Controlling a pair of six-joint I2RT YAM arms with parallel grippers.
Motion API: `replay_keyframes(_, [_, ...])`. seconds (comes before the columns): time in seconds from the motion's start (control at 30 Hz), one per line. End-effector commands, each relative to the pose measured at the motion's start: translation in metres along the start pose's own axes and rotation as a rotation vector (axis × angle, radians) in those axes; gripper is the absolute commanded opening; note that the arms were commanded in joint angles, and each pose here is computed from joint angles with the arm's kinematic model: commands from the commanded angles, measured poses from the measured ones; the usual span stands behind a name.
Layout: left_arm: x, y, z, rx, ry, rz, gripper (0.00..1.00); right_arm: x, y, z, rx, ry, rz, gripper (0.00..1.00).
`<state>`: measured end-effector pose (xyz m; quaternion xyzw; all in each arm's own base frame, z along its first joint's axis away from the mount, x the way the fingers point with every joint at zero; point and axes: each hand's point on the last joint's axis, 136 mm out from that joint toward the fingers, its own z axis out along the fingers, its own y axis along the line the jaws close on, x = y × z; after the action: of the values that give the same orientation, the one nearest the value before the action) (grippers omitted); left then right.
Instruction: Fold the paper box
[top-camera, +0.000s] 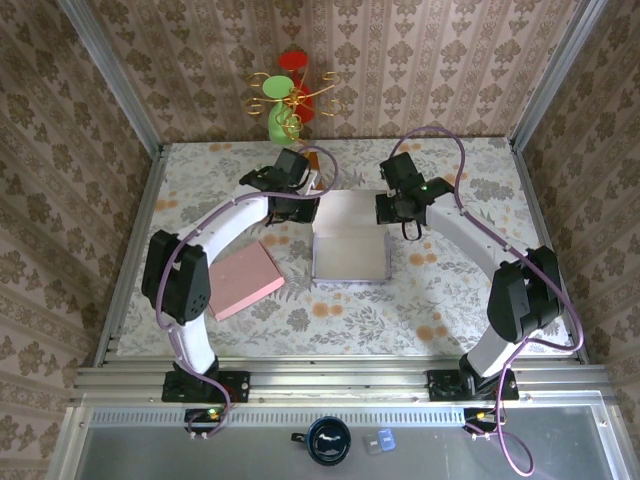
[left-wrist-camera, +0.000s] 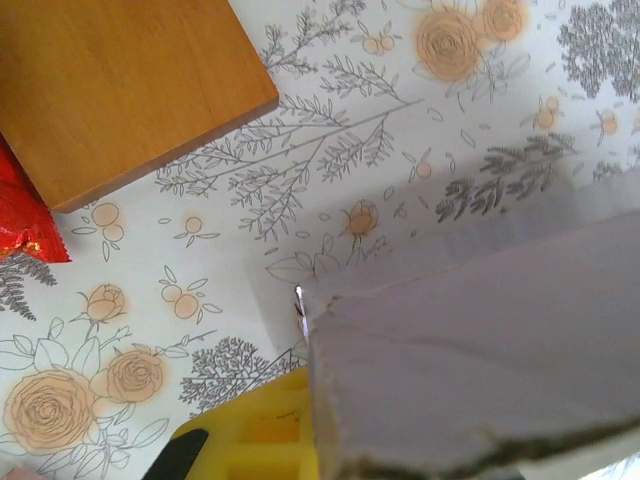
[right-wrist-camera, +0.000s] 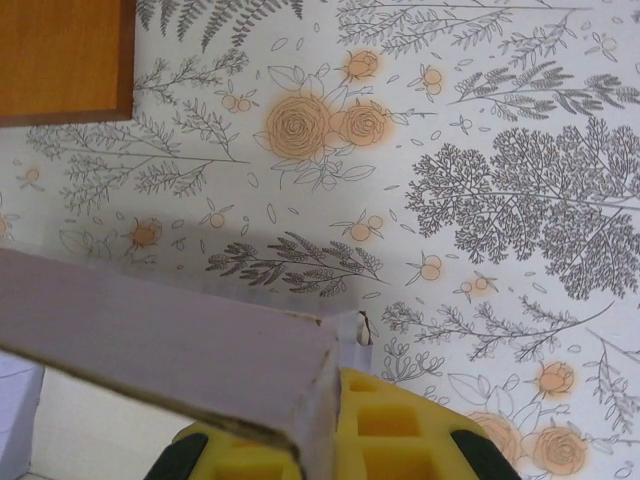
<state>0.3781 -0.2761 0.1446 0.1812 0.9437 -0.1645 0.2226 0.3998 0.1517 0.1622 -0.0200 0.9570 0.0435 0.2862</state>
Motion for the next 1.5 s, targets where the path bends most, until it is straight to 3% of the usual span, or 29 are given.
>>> replay_keyframes(0.0, [-0.014,-0.025,0.002,0.073,-0.066,-0.047,0.0,-0.01,0.012,-0.003,-0.031,-0.064,0.086,0.0])
replay_keyframes(0.37, [-0.006,-0.031,0.006,0.149,-0.211,-0.004,0.0,-0.014,0.017,-0.012,-0.112,-0.286,0.12,0.0])
replay_keyframes(1.07, [0.042,-0.044,0.012,0.195,-0.415,0.133,0.0,0.047,0.017,-0.018,-0.1,-0.441,0.025,0.0])
replay_keyframes(1.27, [0.063,-0.038,0.018,0.169,-0.413,0.143,0.0,0.071,0.026,-0.019,-0.11,-0.321,0.011,0.17])
replay_keyframes(1.47, [0.071,-0.036,0.016,0.119,-0.423,0.153,0.0,0.091,0.04,-0.039,-0.217,-0.19,0.137,0.46])
